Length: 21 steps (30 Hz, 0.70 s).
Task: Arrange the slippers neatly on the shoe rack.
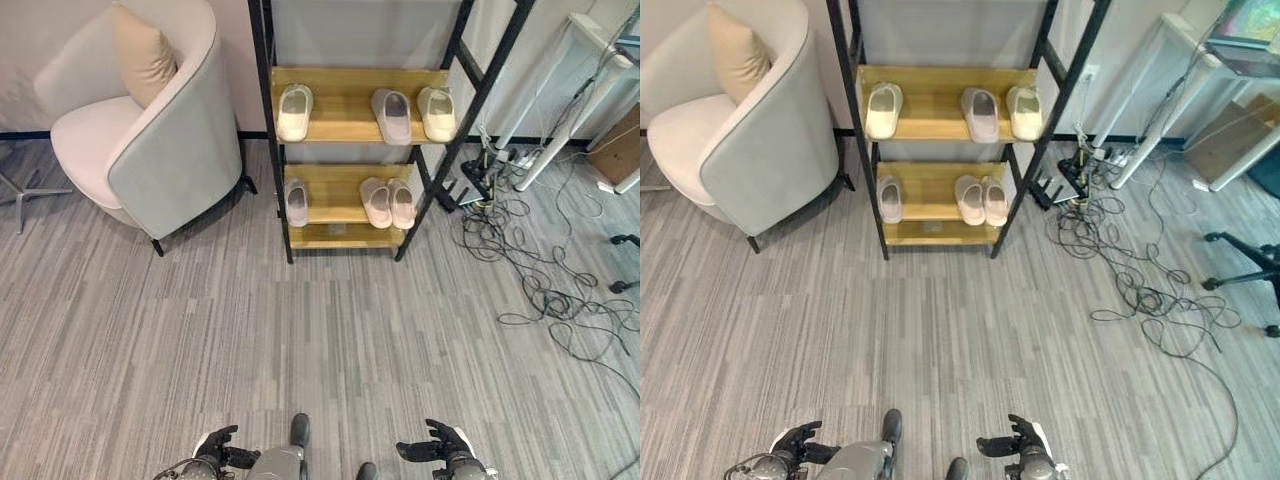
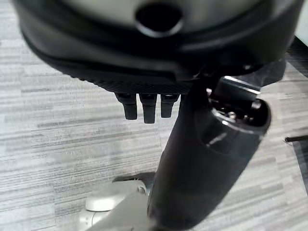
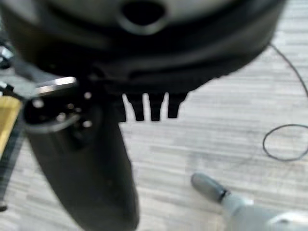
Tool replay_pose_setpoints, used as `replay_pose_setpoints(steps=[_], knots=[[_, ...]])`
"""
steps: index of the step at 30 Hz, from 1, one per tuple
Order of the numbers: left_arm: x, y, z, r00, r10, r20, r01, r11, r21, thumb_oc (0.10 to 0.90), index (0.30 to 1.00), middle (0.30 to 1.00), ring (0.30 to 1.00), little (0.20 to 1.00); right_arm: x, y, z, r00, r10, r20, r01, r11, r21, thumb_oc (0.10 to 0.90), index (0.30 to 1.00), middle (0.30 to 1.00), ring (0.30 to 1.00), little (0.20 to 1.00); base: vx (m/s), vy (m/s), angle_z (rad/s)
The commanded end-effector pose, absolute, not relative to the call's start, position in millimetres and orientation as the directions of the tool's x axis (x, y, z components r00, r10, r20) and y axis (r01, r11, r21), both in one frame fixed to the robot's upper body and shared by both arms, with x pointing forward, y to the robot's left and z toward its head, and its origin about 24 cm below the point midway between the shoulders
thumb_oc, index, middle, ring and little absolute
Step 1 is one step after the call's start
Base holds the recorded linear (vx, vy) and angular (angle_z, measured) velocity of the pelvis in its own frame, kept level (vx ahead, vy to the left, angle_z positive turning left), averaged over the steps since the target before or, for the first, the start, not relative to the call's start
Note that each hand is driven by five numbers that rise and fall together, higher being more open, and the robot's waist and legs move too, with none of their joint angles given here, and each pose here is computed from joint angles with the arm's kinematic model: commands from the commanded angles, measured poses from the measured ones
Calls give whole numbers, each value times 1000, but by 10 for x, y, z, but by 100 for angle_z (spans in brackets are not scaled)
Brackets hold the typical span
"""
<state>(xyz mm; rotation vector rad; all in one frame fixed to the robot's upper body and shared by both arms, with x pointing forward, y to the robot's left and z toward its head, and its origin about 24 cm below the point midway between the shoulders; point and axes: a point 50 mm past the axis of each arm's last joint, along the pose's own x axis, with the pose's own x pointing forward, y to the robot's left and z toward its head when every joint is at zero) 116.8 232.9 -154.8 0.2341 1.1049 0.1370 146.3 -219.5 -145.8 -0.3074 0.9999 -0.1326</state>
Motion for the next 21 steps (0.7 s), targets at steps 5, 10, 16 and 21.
replay_pose_setpoints(steps=[5,10,16,21], knots=[[1223,2387,-1513,469,222,-855,55,959,279,800,900,900,900,900,1691,-2286,-1307,635,-249,-731,-13,943,-333,800,900,900,900,900,308,93,22],[1198,2382,-1525,462,230,-856,48,958,283,800,900,900,900,900,1709,-2330,-1294,631,-258,-732,-25,936,-351,800,900,900,900,900,364,-67,27],[1077,2332,-1575,424,213,-880,78,960,270,800,900,900,900,900,1553,-2390,-1347,599,-278,-751,-17,933,-358,800,900,900,900,900,363,-108,29],[1275,2273,-1524,483,197,-853,73,962,264,800,900,900,900,900,1634,-2425,-1291,626,-306,-718,37,930,-365,800,900,900,900,900,158,-138,31]])
